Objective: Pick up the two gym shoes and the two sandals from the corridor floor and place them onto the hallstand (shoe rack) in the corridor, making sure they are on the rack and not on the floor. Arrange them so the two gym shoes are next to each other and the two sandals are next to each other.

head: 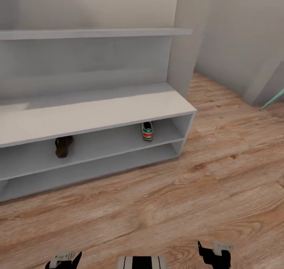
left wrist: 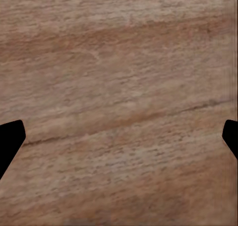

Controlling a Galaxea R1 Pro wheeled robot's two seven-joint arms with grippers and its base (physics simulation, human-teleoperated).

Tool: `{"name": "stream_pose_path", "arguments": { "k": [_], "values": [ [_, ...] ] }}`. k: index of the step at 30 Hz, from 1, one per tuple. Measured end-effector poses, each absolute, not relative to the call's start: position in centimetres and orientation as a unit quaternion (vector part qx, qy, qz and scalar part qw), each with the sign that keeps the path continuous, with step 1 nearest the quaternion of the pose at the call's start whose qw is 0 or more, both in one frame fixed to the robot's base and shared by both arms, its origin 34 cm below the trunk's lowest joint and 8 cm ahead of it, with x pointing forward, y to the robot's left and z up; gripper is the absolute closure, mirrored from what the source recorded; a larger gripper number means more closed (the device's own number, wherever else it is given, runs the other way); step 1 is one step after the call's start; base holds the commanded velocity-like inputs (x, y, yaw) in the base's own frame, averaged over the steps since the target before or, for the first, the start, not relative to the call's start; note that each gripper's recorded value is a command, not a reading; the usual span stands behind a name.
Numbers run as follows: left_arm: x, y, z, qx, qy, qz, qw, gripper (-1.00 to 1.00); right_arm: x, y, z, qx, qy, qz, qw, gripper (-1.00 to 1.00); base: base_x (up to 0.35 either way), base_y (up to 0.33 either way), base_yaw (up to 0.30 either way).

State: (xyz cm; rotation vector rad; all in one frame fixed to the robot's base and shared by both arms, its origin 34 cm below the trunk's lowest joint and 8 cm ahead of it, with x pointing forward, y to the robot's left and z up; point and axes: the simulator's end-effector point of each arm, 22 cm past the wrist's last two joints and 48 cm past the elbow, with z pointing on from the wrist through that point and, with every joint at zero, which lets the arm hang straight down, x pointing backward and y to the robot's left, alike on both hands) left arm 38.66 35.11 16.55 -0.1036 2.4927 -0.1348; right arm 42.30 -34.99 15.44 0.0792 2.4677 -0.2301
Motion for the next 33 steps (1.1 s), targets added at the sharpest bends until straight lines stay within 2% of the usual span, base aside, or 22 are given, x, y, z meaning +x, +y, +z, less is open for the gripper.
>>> {"name": "stream_pose_path", "arguments": {
  "k": [33],
  "values": [
    [39.8, 35.2, 17.8, -0.040, 0.940, -0.051, 0.335, -1.00, 43.6, -35.2, 16.8, 0.033, 0.935, -0.089, 0.342, -1.00, 0.000, 0.000, -0.297]
  ]
}}
